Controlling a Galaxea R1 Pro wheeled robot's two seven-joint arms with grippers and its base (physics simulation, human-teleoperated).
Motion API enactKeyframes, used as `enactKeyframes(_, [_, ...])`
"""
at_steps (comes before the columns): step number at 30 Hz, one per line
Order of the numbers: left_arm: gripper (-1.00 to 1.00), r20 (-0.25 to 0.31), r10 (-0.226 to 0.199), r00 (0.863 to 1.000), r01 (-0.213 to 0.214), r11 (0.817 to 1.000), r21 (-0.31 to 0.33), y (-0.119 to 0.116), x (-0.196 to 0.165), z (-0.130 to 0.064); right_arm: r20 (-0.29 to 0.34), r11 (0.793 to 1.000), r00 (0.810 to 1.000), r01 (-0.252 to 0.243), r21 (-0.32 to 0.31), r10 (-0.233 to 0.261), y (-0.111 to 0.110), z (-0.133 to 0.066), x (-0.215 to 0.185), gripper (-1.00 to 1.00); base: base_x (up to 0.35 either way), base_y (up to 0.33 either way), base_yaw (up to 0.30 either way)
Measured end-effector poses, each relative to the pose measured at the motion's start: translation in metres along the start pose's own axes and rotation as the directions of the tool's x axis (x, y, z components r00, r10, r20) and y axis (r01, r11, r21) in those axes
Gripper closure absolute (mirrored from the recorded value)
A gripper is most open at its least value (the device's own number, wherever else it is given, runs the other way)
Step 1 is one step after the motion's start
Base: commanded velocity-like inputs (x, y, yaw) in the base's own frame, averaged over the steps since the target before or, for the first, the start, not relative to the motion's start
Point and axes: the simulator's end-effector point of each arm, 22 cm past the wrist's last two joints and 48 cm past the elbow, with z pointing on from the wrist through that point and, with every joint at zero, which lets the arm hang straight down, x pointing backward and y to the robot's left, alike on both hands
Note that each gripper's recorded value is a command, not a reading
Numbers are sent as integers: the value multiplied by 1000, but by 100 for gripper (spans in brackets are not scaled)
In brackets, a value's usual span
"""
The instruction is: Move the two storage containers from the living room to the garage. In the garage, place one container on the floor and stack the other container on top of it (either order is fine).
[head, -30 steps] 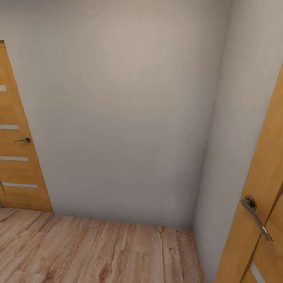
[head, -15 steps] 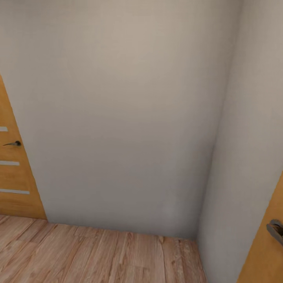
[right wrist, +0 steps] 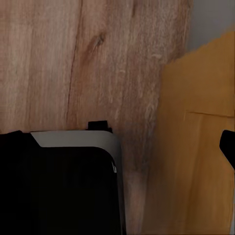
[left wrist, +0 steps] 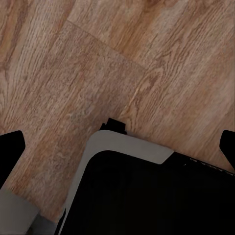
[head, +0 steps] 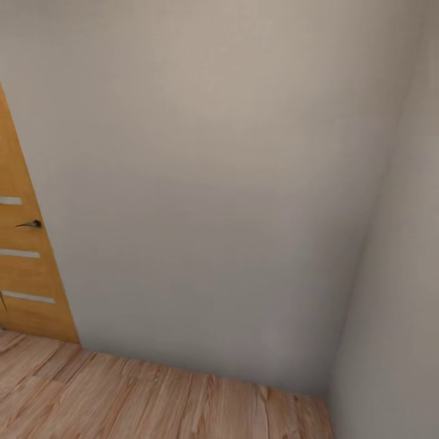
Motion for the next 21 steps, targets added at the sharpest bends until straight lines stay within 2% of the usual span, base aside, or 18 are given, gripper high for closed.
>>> enactKeyframes(17, [-100,2,0,1000,0,1000,0,0,0,0,-6,1000,1000,-2,0,2,0,0,1,-100,319,0,269])
enactKeyframes(21, [-100,2,0,1000,0,1000,0,0,-1,0,-8,1000,1000,-3,-1,3,1,0,2,-100,170,0,270])
